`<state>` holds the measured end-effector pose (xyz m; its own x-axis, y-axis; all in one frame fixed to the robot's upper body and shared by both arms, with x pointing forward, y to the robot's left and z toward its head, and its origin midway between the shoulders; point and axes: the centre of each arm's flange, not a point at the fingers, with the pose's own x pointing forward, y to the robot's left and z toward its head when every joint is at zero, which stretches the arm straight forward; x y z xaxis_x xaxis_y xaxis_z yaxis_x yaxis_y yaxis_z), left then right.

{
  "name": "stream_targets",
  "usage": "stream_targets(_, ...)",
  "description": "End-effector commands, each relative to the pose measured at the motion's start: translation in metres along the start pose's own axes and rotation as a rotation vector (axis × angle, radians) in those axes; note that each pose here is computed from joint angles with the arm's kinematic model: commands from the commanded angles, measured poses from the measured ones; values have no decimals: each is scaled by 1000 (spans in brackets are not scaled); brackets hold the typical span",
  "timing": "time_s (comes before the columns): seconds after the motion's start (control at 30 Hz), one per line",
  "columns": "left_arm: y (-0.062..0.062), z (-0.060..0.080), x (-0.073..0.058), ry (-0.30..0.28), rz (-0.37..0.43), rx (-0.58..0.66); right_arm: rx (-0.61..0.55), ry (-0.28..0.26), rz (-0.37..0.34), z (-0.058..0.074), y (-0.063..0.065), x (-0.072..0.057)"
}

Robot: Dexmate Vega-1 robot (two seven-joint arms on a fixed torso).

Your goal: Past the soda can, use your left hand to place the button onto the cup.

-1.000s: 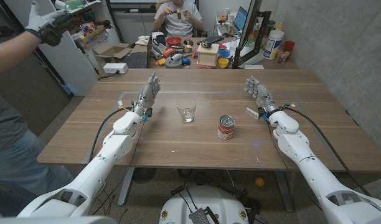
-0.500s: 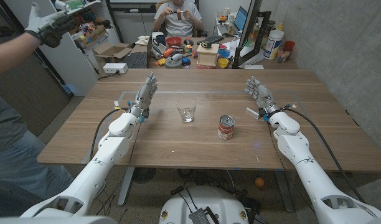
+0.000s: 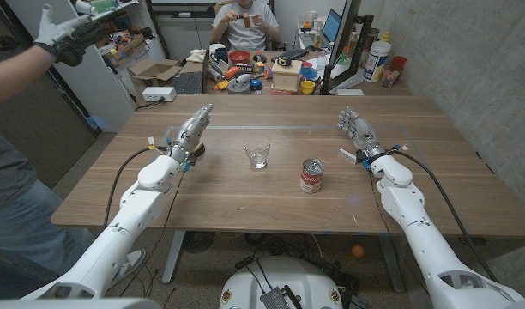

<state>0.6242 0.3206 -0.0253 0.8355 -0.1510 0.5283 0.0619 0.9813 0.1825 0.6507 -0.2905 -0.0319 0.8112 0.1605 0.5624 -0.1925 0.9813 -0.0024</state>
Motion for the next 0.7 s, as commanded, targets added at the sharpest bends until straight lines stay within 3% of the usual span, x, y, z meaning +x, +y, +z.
stream_targets(0.03, 9, 38, -21, -6, -24, 254, -1, 3, 5, -4, 1, -1)
stream_targets(0.4, 16, 55, -39, 33, 16, 359, -2, 0, 9, -3, 3, 1)
stream_targets(0.7, 26, 82, -62, 82, 83, 559, -1, -11, -1, 0, 1, 0)
